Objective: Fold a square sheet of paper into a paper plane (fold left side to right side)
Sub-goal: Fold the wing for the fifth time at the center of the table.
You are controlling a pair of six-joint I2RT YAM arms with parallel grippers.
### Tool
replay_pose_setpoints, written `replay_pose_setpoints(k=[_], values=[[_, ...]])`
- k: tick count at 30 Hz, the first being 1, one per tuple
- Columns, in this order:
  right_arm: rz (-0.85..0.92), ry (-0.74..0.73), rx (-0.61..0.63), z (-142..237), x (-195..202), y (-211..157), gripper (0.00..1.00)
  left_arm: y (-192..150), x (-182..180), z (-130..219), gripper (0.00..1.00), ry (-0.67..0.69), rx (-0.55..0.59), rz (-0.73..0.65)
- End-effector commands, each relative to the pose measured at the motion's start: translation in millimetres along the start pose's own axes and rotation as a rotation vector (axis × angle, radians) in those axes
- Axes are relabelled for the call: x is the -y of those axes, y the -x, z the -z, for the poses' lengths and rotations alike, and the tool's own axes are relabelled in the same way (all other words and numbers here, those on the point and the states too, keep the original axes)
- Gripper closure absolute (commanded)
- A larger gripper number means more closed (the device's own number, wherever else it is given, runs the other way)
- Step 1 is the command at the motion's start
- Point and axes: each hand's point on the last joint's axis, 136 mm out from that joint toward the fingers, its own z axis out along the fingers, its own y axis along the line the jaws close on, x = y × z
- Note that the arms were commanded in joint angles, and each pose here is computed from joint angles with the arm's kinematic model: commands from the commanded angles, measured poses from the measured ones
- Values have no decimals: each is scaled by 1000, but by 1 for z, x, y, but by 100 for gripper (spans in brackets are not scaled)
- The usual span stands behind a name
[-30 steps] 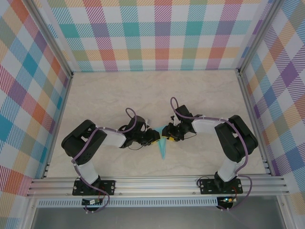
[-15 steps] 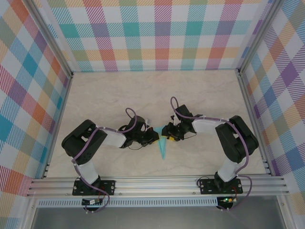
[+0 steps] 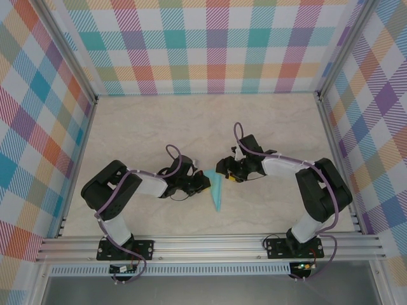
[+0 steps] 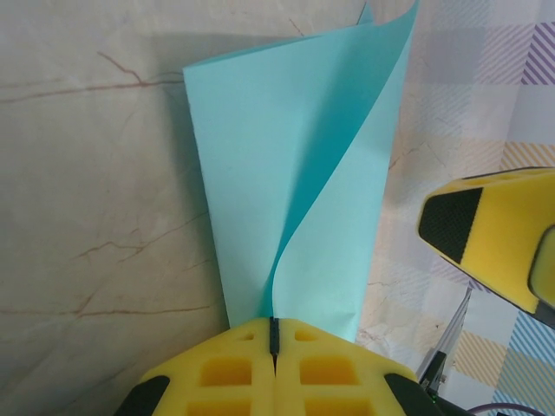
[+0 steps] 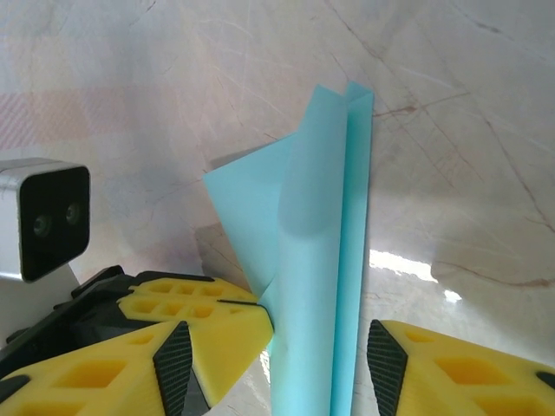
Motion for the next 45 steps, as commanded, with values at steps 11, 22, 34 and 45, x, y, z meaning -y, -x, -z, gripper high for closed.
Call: replay_pose_setpoints(k=[11,22,34,45], values=[[-6,61,-13,-5,-12,4,45,-2,-9,5,100,20,5,-1],[-14,52,-35,-4,-7,-6,71,-2,-13,1,100,29,0,0],[-7,81,-63,-18,-13,-8,86,-2,-17,-1,100,45,-3,0],[-1,-2,-77,-27,5,-8,87,-2,-24,1,100,80,9,3]])
